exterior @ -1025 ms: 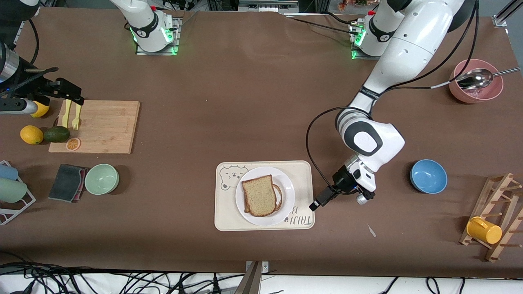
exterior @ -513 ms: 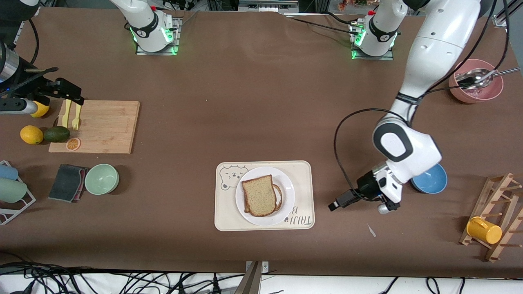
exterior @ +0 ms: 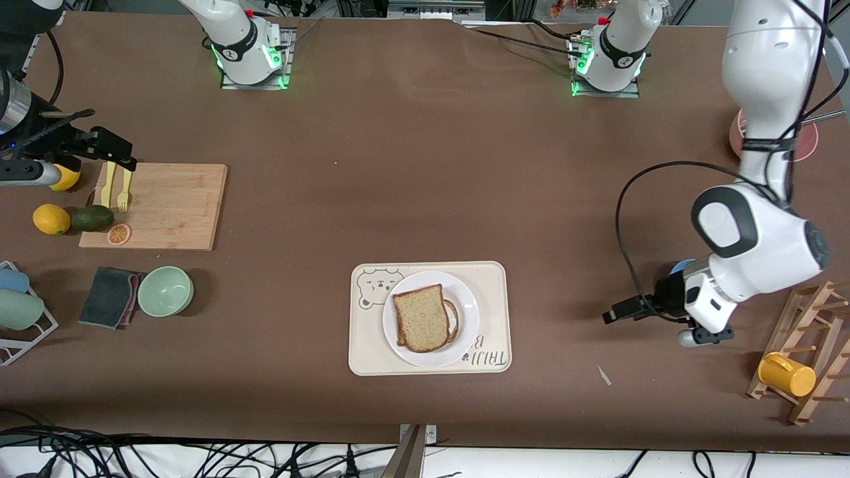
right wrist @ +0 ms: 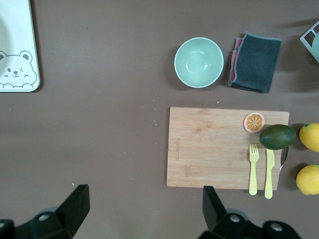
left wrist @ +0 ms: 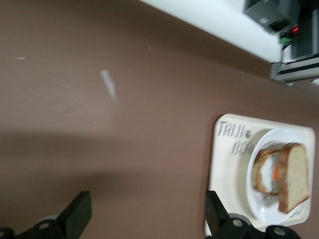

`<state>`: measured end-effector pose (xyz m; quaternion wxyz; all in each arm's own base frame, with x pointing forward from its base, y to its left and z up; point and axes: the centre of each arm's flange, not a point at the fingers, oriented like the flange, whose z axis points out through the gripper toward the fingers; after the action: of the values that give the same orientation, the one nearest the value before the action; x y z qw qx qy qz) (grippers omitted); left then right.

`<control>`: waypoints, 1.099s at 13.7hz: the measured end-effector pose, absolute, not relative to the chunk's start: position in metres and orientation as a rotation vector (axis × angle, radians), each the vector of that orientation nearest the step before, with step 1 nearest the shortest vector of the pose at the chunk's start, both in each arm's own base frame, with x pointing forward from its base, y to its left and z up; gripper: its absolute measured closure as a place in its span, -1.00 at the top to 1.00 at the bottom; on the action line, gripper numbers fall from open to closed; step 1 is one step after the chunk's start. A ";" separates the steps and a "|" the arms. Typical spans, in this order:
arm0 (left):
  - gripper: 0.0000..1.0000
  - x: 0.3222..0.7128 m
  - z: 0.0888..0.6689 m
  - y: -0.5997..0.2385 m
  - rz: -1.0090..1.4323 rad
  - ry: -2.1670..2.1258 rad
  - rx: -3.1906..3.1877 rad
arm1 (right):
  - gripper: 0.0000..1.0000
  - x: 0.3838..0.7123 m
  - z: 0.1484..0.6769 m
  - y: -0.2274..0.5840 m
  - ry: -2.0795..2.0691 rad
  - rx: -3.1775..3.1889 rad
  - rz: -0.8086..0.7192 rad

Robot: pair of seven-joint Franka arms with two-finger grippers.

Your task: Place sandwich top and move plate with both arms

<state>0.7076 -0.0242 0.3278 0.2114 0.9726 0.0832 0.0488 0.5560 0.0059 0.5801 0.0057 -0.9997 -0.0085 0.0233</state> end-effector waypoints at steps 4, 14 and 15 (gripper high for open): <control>1.00 0.682 0.401 -0.001 0.036 0.241 2.951 | 1.00 0.556 0.580 0.006 -0.026 -3.129 0.073; 1.00 0.589 0.581 0.031 0.014 0.258 3.125 | 1.00 0.556 0.580 0.006 -0.026 -3.129 0.073; 1.00 0.580 0.594 0.031 0.019 0.257 3.123 | 1.00 0.556 0.580 0.006 -0.026 -3.129 0.073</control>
<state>0.5801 0.0310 0.5942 0.0040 0.9966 0.0821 0.0060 0.5559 0.0058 0.5802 0.0057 -0.9997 -0.0084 0.0234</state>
